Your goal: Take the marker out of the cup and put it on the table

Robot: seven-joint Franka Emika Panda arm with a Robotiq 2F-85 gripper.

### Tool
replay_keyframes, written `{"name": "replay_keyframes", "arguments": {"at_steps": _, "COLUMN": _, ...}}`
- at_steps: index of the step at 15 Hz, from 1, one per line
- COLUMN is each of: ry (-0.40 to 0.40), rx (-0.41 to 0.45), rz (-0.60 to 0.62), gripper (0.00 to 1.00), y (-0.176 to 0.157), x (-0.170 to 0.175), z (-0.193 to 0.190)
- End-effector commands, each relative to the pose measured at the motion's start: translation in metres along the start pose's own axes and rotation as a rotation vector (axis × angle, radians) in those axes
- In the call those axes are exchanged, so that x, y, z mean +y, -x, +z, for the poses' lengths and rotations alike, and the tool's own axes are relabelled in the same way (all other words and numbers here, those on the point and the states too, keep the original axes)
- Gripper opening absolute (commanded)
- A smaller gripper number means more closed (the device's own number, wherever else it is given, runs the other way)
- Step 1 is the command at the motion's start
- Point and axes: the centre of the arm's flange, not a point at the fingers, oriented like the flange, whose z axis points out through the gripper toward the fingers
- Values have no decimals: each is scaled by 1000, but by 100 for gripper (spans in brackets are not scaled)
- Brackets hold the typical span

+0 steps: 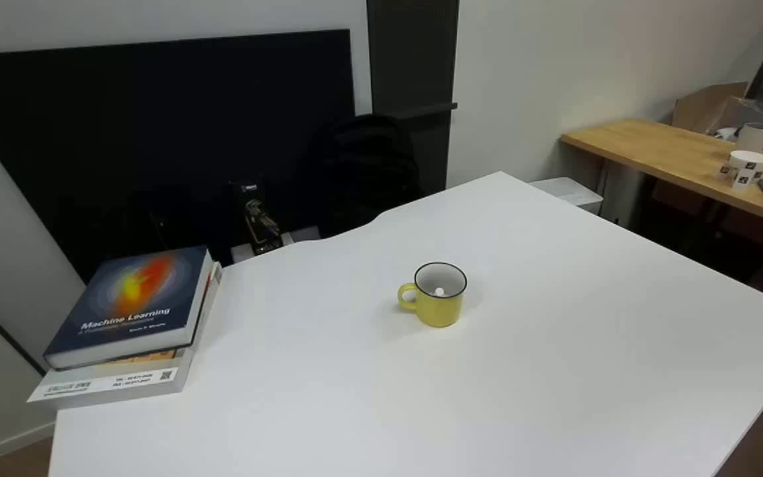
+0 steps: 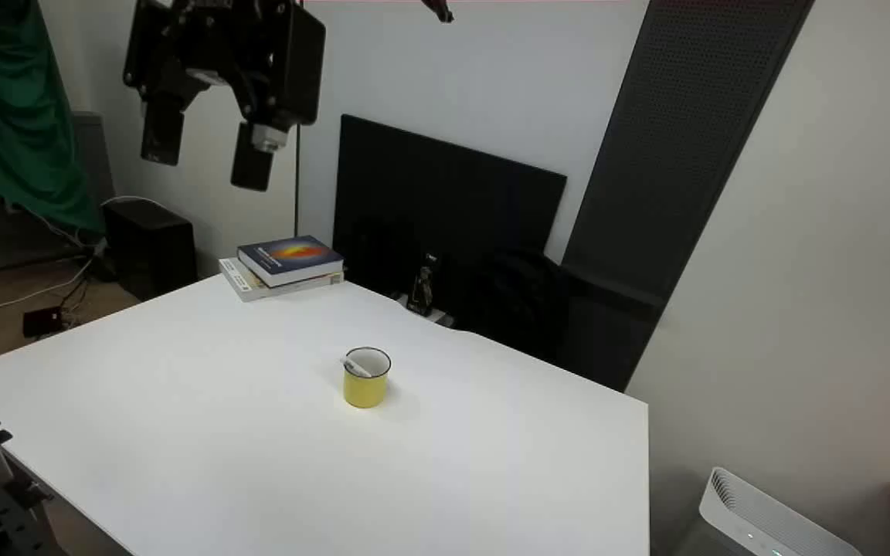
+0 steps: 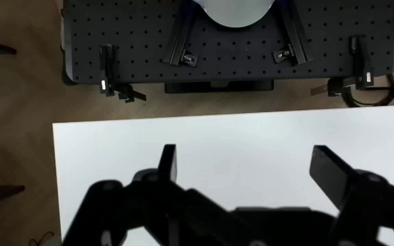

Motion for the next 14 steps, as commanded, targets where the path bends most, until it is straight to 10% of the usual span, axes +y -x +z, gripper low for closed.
{"name": "replay_keyframes", "arguments": {"at_steps": 1, "ry": 0, "rx": 0, "rz": 0, "gripper": 100, "y": 0, "x": 0, "z": 0}}
{"name": "replay_keyframes", "arguments": {"at_steps": 14, "ry": -3, "rx": 0, "rz": -12, "gripper": 100, "y": -4, "x": 1, "z": 4}}
